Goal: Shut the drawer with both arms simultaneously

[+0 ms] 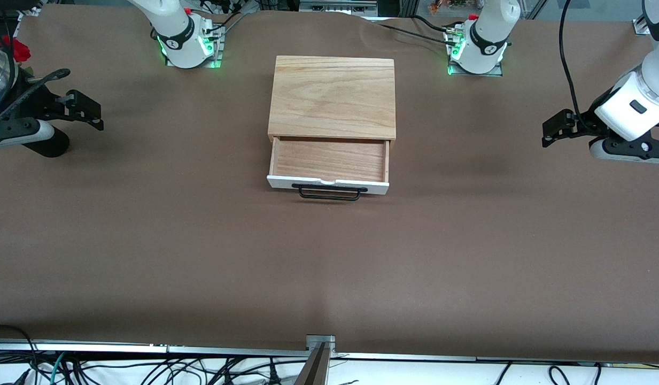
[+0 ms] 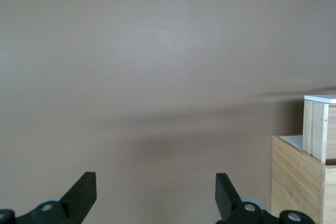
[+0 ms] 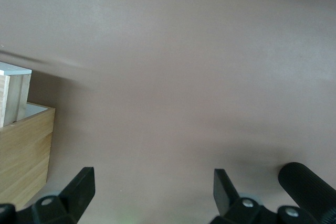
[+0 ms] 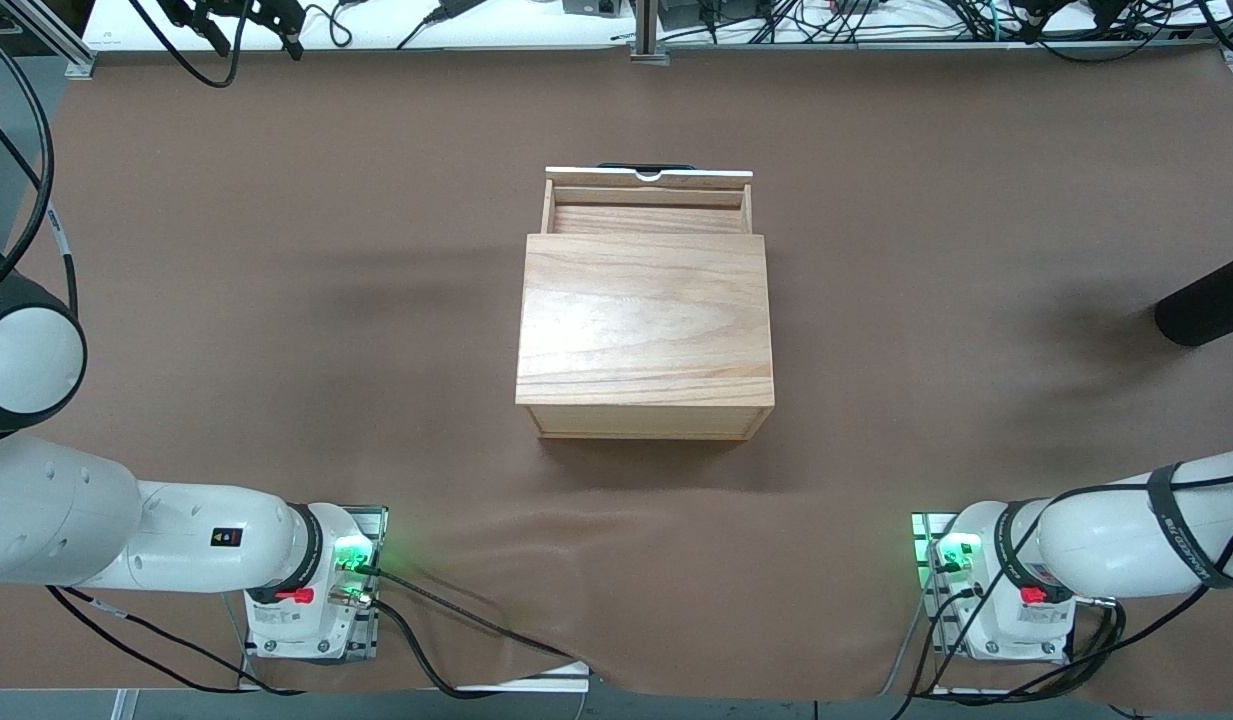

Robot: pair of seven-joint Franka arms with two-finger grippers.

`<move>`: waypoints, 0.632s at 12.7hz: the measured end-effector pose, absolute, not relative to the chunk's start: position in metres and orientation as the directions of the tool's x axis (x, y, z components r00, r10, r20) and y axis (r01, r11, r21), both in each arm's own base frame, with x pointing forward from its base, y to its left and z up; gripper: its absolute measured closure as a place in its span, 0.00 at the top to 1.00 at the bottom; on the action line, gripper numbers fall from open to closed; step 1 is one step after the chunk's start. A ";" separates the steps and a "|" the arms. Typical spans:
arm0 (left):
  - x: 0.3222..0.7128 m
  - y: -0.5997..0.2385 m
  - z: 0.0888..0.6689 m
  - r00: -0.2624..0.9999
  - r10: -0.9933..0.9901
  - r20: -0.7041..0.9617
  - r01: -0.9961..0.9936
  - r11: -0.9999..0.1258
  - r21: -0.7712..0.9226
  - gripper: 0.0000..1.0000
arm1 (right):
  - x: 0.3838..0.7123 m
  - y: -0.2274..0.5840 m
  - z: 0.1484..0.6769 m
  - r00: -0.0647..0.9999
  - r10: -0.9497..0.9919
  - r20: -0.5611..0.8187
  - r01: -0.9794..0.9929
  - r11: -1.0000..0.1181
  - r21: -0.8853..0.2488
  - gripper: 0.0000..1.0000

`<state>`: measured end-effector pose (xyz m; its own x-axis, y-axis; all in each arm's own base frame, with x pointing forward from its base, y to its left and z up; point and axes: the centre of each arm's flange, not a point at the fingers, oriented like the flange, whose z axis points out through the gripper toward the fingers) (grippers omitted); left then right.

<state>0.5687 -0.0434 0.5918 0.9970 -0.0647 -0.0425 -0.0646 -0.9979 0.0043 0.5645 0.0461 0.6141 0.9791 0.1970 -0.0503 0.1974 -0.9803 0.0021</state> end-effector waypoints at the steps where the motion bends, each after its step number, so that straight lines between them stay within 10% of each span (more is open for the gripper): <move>1: 0.569 -0.043 0.592 0.997 -0.065 -0.042 -0.065 -0.998 0.004 1.00 | 0.565 0.046 0.614 0.979 0.197 -0.050 0.198 -0.980 0.002 1.00; 8: 0.569 -0.043 0.592 0.997 -0.065 -0.041 -0.065 -0.998 0.004 1.00 | 0.564 0.051 0.614 0.977 0.206 -0.050 0.206 -0.979 0.000 1.00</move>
